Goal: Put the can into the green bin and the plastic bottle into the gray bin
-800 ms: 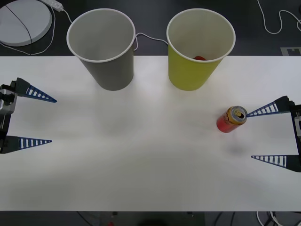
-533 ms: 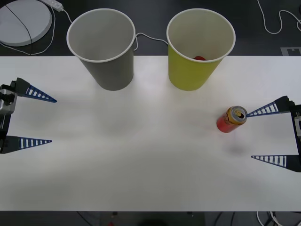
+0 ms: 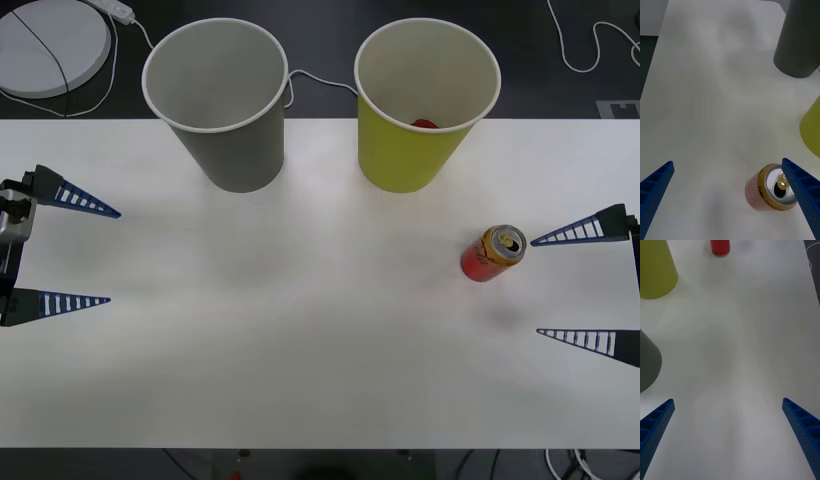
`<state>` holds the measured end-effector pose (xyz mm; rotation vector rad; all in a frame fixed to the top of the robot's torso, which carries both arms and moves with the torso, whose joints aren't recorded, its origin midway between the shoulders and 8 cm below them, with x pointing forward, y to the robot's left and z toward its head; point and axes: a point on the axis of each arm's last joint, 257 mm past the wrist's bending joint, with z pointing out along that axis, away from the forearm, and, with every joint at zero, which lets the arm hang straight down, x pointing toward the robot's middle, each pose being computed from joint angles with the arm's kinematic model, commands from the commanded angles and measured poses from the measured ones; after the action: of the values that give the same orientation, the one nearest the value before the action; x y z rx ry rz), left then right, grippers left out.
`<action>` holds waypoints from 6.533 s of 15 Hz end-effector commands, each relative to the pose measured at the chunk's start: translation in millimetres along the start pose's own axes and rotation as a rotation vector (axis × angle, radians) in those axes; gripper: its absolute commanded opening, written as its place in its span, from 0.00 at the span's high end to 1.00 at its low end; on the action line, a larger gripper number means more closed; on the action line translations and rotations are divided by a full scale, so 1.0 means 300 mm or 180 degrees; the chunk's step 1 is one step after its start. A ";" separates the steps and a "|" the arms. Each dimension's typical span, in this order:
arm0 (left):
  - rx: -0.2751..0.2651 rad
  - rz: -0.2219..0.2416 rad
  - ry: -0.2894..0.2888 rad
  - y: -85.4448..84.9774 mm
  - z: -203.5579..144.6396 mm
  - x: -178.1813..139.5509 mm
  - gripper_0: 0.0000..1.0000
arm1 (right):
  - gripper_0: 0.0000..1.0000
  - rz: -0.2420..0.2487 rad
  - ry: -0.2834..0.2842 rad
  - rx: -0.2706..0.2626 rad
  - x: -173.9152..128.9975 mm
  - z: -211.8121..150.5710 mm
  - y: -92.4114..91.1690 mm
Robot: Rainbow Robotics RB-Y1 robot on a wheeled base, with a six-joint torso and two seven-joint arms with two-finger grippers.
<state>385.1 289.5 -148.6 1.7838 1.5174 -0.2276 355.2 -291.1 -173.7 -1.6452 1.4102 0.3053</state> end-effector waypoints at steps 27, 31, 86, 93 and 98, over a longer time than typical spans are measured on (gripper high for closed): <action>0.0000 0.0000 0.0000 0.000 0.000 0.000 0.00 | 0.00 0.1440 -0.0591 0.1218 0.389 -0.116 -0.055; 0.0000 0.0000 0.0000 0.000 0.000 0.000 0.00 | 0.00 0.1337 -0.0597 0.1369 0.436 -0.058 -0.041; 0.0000 0.0000 0.0000 0.000 0.000 0.000 0.00 | 1.00 0.1112 -0.0650 0.0887 0.210 0.270 -0.161; 0.0000 0.0000 0.0000 0.000 0.000 0.000 0.00 | 1.00 0.1253 -0.0088 0.0643 0.059 0.141 -0.168; 0.0000 0.0000 0.0000 0.000 0.000 0.000 0.00 | 1.00 0.1439 0.0250 0.0539 -0.055 0.057 -0.185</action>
<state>385.0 289.5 -148.6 1.7838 1.5176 -0.2276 406.5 -272.4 -151.2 -1.2044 1.7947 0.3723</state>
